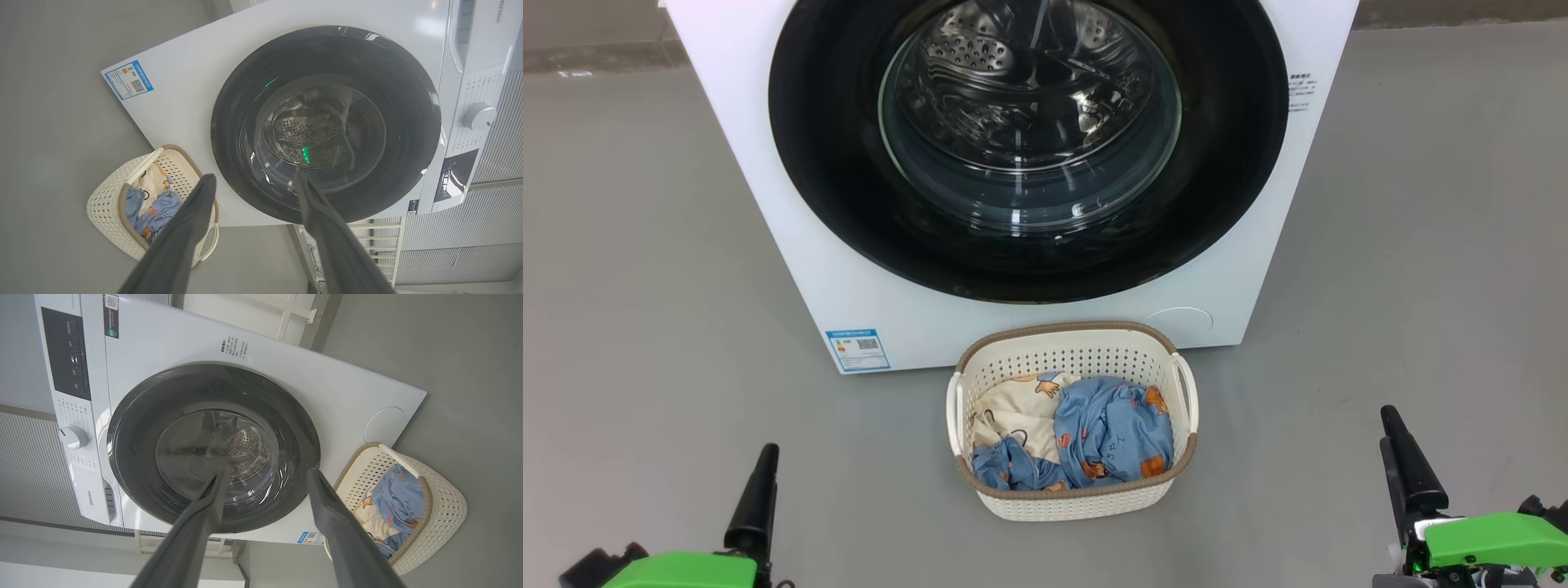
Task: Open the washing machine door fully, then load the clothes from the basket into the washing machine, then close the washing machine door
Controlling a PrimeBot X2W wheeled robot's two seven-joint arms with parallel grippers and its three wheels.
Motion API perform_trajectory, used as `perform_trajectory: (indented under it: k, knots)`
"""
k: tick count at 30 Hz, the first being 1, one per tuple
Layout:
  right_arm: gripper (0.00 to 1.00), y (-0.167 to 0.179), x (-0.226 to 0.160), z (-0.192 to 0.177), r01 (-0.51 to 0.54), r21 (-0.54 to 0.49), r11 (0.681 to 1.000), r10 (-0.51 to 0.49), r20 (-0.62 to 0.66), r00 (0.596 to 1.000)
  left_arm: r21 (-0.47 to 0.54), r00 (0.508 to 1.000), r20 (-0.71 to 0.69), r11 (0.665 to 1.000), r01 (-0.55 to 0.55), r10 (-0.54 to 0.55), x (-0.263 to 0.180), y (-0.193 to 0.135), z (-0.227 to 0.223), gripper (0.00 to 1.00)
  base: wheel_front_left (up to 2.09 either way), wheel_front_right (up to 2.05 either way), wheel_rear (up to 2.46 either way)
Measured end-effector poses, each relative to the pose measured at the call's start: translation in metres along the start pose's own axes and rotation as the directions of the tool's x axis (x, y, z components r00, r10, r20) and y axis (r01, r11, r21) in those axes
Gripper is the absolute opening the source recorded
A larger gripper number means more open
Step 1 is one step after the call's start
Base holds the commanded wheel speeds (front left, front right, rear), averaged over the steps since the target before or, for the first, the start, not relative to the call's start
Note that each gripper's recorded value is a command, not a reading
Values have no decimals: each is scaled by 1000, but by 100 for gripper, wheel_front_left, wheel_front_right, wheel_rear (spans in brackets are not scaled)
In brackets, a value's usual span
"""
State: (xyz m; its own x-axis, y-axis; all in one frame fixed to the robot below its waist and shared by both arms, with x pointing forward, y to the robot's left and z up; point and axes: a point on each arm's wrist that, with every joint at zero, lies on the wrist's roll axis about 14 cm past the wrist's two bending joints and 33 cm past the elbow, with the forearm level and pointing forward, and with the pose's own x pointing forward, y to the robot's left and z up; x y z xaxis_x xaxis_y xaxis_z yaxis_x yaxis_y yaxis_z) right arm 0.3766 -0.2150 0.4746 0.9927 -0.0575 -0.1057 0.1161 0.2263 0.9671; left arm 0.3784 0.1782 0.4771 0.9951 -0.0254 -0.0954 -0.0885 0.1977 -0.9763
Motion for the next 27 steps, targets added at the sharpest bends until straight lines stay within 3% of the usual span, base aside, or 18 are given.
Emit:
perform_trajectory:
  k: [13,21,27]
  knots:
    - [100,13,5,5,-41,-194,980,42,1,999,216,1000,-12,976,16,-13,2,-4,0,100,0,0,0]
    - [100,20,6,4,-67,-321,945,67,-11,998,328,1000,-11,944,28,-25,2,-6,1,100,0,0,0]
    - [100,23,6,2,-84,-435,897,80,-28,996,429,999,-14,903,34,-31,2,-7,3,100,0,0,0]
